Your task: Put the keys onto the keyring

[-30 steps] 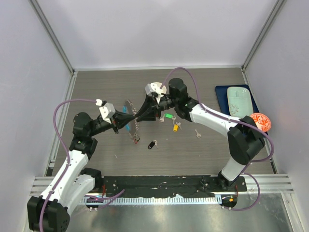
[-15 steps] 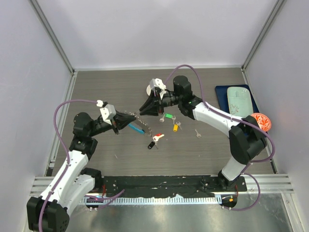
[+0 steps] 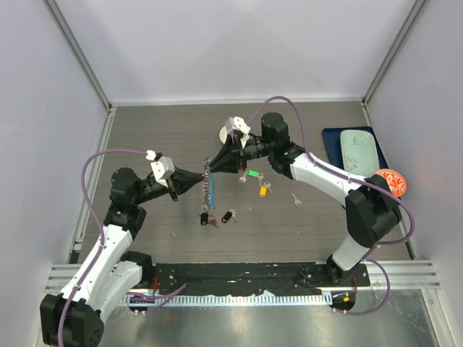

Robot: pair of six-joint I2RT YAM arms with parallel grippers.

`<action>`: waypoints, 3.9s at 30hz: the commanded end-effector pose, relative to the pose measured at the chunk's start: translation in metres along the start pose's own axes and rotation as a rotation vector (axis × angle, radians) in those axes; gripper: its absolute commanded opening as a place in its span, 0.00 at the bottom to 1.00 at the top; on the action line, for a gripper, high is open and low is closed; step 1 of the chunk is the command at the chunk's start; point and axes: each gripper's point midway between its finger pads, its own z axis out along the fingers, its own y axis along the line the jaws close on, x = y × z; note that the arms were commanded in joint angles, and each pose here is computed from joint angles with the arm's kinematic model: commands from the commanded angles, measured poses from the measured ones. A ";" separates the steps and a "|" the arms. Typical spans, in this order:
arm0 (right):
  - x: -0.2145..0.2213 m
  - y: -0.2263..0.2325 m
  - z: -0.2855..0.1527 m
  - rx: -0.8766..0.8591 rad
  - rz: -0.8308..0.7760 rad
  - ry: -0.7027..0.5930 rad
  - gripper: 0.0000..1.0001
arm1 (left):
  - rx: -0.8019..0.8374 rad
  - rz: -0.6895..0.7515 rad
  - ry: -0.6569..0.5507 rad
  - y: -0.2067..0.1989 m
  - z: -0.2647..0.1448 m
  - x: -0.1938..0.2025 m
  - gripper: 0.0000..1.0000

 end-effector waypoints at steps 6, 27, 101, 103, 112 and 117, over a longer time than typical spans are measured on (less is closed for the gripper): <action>-0.043 0.022 -0.005 -0.040 -0.098 -0.065 0.24 | 0.010 0.095 -0.050 0.001 0.002 -0.029 0.00; -0.027 0.033 0.013 -0.128 -0.024 -0.060 0.17 | -0.003 0.097 -0.062 0.003 0.002 -0.032 0.00; -0.016 -0.006 -0.021 0.150 -0.201 0.360 0.01 | -0.056 0.062 0.120 -0.002 -0.016 -0.017 0.58; -0.008 0.000 -0.025 0.151 -0.192 0.436 0.01 | -0.051 0.070 0.110 -0.003 -0.016 -0.019 0.59; -0.023 0.015 -0.012 0.142 -0.297 0.466 0.01 | 0.035 0.083 0.066 -0.015 -0.012 -0.025 0.59; -0.032 0.028 -0.007 0.109 -0.337 0.441 0.01 | 0.089 0.075 0.047 -0.023 -0.010 -0.027 0.45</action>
